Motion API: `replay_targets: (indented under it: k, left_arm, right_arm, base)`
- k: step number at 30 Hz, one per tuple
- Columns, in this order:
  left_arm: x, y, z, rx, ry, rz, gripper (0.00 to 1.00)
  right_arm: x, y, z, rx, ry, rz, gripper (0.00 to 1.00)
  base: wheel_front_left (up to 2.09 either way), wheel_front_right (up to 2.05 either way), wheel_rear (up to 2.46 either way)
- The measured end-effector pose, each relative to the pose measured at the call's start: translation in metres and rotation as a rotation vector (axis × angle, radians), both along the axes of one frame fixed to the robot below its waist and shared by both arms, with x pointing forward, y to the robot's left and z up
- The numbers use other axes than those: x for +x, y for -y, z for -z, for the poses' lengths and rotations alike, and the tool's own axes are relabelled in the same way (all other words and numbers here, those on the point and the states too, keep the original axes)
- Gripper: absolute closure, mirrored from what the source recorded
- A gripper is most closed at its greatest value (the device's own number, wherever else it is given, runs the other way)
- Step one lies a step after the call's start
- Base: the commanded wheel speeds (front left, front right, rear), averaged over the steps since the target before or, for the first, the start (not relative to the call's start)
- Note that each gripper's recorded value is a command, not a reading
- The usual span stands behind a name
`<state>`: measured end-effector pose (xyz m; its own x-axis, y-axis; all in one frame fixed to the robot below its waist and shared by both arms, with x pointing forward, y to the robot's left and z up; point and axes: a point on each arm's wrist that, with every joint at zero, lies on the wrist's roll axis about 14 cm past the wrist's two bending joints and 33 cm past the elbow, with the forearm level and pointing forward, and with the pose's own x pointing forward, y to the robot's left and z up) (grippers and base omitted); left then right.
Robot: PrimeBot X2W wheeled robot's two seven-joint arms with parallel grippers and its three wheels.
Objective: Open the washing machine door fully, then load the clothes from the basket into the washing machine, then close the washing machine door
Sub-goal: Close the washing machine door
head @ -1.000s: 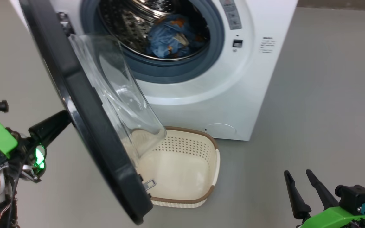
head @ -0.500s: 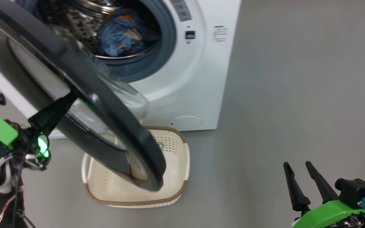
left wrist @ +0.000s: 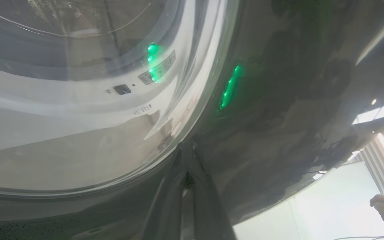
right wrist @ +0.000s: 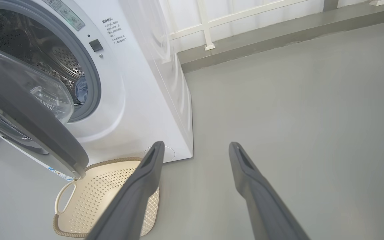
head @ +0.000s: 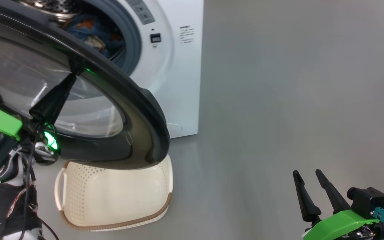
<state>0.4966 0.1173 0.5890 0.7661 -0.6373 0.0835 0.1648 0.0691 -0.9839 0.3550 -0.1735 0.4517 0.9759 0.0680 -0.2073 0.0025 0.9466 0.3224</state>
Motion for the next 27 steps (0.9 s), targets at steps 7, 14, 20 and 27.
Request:
replay_targets:
  k: [7,14,20,27]
  left_arm:
    - [0.014,0.012,0.003,-0.041,-0.028,-0.03,1.0]
    - [0.019,0.017,-0.001,-0.054,-0.019,-0.064,1.0]
    - [0.015,0.012,-0.008,-0.075,-0.004,-0.102,1.0]
    - [-0.005,-0.004,-0.01,-0.064,0.021,-0.145,1.0]
  right_arm:
    - [-0.007,0.012,-0.005,-0.005,0.016,0.042,0.0]
    - [-0.012,0.02,-0.007,0.0,0.025,0.069,0.0]
    - [-0.011,0.019,-0.01,0.0,0.037,0.064,0.0]
    - [-0.008,0.018,-0.014,-0.004,0.051,0.057,0.0]
  base:
    - [0.0,0.0,0.0]
    - [0.0,0.0,0.0]
    - [0.0,0.0,0.0]
    - [0.0,0.0,0.0]
